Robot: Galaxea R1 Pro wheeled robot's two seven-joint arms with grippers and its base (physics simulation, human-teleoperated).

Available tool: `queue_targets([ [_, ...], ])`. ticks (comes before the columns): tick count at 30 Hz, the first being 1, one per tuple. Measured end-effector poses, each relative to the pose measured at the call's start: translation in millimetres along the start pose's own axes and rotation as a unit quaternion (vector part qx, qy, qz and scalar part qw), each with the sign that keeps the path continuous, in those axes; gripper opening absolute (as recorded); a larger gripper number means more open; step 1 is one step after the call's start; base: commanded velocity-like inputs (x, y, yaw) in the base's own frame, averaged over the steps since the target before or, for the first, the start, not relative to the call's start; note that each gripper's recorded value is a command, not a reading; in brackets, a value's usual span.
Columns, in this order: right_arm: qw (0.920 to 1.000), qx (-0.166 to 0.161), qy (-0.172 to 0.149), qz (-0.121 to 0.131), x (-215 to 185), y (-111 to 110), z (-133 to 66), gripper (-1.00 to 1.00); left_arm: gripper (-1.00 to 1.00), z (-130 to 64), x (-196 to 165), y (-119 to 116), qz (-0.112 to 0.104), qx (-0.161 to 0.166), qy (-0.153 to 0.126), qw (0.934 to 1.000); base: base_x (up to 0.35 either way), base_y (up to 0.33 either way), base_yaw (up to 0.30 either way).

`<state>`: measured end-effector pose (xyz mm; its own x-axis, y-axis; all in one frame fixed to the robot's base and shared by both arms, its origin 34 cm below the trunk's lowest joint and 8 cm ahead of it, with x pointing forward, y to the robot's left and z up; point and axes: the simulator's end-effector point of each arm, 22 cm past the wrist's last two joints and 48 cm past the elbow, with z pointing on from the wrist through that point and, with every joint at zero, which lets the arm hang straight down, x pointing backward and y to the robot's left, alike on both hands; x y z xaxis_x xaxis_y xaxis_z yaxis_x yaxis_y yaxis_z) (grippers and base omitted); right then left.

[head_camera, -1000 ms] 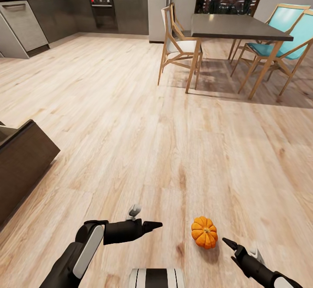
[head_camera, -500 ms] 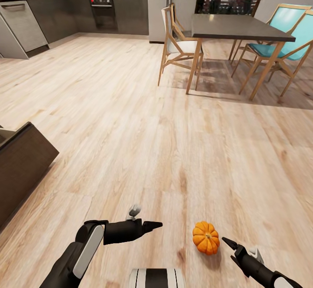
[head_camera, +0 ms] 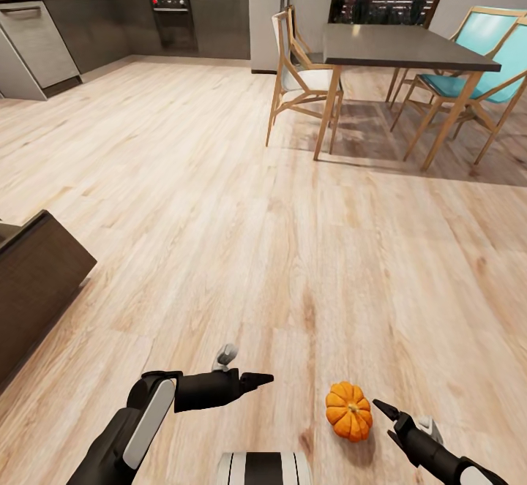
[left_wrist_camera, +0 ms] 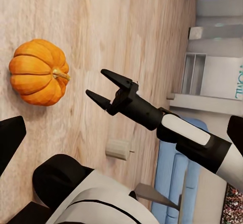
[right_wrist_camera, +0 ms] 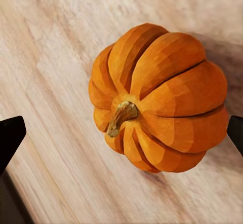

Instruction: Place each of the two pumpkins and all three candles from the living room inside a cabinet in the living room (use any cabinet), then make sure every cabinet is closed, and position the cauldron so it is next to a table in the living room.

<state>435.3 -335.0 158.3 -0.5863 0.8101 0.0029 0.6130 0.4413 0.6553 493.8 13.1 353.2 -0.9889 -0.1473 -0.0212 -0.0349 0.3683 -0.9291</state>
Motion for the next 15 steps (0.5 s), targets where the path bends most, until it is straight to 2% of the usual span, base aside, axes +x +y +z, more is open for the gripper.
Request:
queue_targets([
  [15, 1.0, 0.001, 0.0, 0.0, 0.4, -0.7, 0.1, 1.0, 1.0, -0.4, 0.0, 0.6, 0.0, -0.001, 0.0, 1.0, 0.03, -0.006, 0.0],
])
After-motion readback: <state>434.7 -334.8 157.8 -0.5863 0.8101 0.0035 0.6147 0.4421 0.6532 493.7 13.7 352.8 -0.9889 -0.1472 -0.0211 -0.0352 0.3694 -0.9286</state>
